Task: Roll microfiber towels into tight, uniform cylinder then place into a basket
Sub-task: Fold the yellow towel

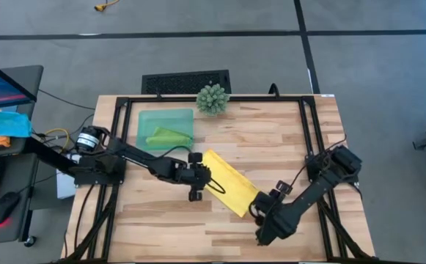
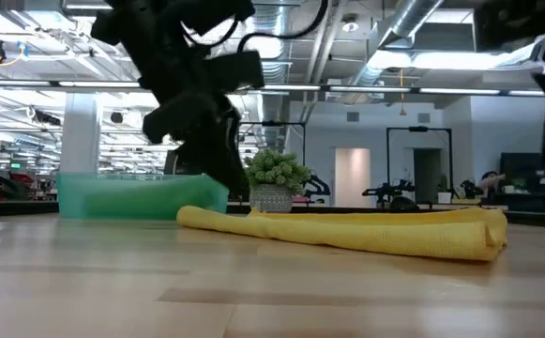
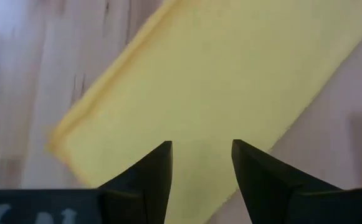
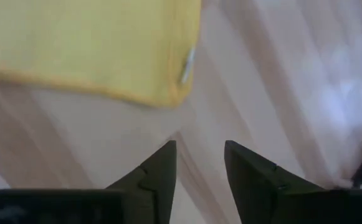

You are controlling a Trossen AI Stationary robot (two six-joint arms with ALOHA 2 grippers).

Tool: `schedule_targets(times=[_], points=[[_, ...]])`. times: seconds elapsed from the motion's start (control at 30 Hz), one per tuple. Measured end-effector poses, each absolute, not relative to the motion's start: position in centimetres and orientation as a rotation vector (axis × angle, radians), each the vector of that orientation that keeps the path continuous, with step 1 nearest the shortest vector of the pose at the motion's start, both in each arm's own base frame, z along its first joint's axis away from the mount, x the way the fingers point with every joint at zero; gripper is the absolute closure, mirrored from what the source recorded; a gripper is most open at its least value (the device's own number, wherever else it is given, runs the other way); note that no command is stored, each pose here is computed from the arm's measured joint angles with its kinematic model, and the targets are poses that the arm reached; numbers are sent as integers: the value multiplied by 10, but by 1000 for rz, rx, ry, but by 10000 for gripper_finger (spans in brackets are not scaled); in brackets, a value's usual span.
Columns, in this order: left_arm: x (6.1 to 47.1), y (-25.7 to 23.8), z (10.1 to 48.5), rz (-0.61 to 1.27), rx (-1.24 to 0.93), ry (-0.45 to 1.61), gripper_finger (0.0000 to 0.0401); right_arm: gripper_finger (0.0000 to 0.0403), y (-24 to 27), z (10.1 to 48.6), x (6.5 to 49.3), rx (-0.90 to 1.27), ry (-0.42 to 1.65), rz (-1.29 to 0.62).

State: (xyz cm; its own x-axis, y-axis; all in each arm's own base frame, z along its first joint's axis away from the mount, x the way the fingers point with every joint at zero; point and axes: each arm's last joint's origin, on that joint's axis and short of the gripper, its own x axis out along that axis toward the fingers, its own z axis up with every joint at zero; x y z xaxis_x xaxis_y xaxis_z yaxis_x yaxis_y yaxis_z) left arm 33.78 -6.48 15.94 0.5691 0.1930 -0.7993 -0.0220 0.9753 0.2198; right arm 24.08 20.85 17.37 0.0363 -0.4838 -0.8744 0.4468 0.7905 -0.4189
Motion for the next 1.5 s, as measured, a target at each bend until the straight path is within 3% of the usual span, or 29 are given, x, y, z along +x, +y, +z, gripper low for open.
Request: schedule_targets(times=[0.27,0.67,0.87,1.2,1.5], points=[[342,-81,169,103,190,837,241,262,205,176,250,-135,1122,-736],[293,-111,237,349,372,731,241,296,149,179,289,-337,1252,-695],[272,-114,260,389,353,669,241,313,115,189,321,-317,1226,-552],[257,-112,257,483,356,723,241,342,66,188,371,-165,1082,-168],[254,-110,255,494,356,741,241,345,28,187,386,-105,979,-86]])
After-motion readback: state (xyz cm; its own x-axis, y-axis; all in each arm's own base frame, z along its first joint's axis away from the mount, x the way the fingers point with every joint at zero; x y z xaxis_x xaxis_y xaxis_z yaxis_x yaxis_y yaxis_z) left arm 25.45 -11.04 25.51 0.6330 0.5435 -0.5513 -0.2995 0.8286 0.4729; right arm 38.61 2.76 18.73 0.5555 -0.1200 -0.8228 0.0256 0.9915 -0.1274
